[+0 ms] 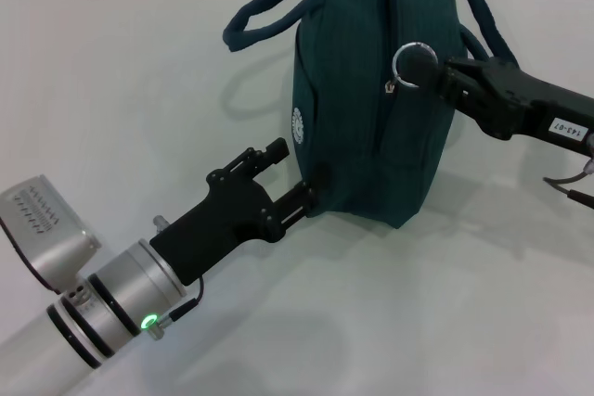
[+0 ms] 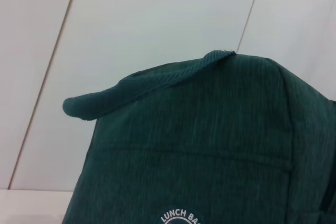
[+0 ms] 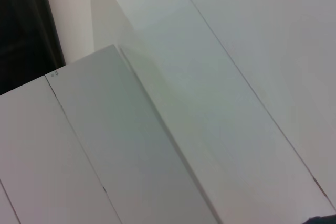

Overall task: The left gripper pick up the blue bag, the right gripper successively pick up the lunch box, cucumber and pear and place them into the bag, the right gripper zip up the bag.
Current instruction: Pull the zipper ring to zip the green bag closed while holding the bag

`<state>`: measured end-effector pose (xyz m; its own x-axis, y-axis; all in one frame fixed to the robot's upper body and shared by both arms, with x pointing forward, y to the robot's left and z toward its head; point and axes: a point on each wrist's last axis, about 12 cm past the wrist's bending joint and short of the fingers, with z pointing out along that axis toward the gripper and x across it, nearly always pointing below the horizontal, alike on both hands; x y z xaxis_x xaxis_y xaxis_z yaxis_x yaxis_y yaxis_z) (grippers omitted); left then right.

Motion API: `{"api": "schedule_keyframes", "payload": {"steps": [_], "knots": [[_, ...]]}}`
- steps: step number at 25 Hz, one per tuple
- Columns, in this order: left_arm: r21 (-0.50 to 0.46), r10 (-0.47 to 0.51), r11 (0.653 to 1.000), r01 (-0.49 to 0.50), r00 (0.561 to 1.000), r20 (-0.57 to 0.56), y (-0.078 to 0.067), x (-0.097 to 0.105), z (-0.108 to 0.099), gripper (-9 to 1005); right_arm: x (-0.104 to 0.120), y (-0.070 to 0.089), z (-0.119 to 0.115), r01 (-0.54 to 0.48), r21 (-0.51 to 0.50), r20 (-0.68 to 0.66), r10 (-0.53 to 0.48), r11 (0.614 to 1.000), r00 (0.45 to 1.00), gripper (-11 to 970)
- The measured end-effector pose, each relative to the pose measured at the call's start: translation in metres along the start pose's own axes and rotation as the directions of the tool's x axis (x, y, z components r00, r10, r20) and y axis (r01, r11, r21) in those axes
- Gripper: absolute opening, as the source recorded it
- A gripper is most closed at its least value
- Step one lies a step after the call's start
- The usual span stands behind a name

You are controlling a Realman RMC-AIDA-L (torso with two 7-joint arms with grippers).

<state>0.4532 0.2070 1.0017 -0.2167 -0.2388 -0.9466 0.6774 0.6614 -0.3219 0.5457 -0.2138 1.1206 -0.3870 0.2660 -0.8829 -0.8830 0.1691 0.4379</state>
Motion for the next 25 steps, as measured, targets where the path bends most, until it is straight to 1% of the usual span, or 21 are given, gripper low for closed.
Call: {"api": "schedule_keyframes", "payload": {"steps": [4, 8, 15, 18, 24, 25], "knots": [[0.009, 0.008, 1.0, -0.008, 1.0, -0.003, 0.001, -0.001, 0.002, 734, 0.0, -0.001, 0.0, 0.001, 0.005, -0.001, -0.001, 1.0, 1.0, 9], [0.021, 0.026, 0.999, -0.026, 1.0, -0.006, 0.002, -0.003, 0.003, 584, 0.0, -0.001, 0.0, 0.008, 0.007, 0.0, -0.008, 1.0, 1.0, 9], [0.013, 0.038, 0.999, -0.037, 0.997, -0.062, 0.008, -0.001, 0.013, 304, -0.002, -0.002, 0.0, 0.014, 0.006, -0.003, -0.014, 1.0, 1.0, 9], [0.023, 0.044, 0.999, -0.043, 0.996, -0.071, 0.007, -0.001, 0.015, 109, -0.002, -0.002, 0.0, 0.015, 0.006, -0.003, -0.015, 1.0, 1.0, 9], [0.025, 0.06, 0.998, -0.059, 0.996, -0.071, 0.009, -0.002, 0.014, 81, -0.005, -0.003, -0.003, 0.02, 0.019, 0.01, -0.02, 1.0, 1.0, 9], [0.019, 0.072, 0.997, -0.071, 0.995, -0.068, 0.011, -0.002, 0.011, 77, -0.006, -0.004, -0.004, 0.022, 0.025, 0.016, -0.023, 0.999, 1.0, 9]]}}
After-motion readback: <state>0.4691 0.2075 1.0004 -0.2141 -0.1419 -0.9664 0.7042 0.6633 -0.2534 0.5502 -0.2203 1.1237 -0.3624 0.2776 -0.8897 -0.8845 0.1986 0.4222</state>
